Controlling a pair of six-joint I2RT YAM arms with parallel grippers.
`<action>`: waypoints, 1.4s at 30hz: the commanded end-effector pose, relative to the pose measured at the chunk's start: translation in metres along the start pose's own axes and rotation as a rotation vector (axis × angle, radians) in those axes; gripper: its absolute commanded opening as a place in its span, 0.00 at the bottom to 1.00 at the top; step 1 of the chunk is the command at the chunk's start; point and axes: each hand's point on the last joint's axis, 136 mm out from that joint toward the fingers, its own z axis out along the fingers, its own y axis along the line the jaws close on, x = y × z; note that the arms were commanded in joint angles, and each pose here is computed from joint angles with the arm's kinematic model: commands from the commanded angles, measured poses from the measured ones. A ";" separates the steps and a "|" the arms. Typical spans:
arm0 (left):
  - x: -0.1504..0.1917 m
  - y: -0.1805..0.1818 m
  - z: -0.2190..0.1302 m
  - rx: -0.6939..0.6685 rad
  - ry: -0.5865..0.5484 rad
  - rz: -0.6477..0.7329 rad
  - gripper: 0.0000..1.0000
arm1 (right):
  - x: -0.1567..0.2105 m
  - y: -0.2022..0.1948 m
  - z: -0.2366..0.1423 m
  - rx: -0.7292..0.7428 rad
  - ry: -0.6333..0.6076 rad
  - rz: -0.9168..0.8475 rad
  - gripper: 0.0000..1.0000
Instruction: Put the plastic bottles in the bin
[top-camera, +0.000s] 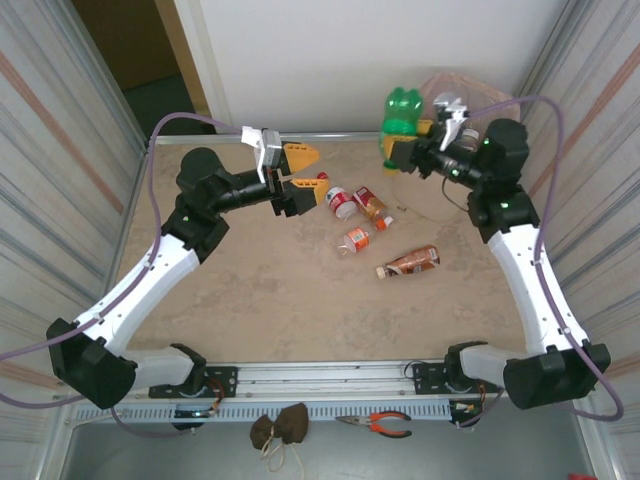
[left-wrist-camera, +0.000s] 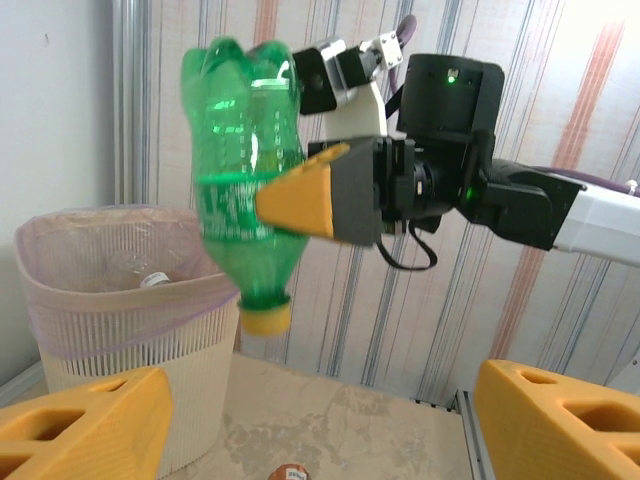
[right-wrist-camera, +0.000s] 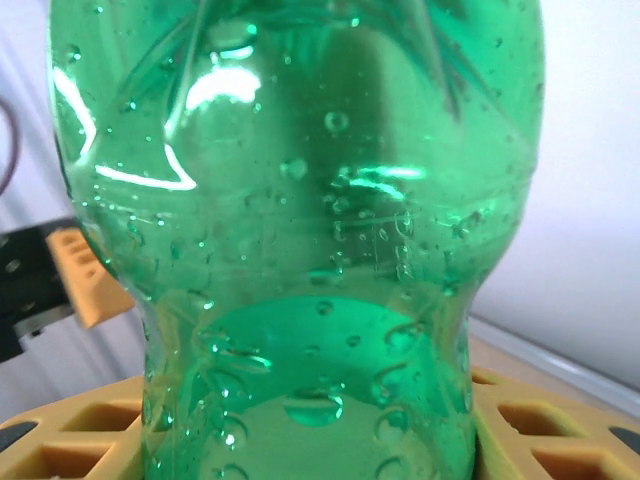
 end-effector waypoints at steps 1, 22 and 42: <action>-0.002 0.000 -0.005 -0.016 -0.013 0.032 0.79 | -0.027 -0.020 -0.017 0.101 -0.039 0.003 0.49; 0.007 0.010 -0.001 -0.031 0.003 0.000 0.78 | -0.024 -0.224 -0.036 0.620 -0.099 0.401 0.44; 0.015 0.017 -0.001 -0.045 0.009 -0.039 0.78 | 0.074 -0.321 0.042 0.547 0.026 0.963 0.45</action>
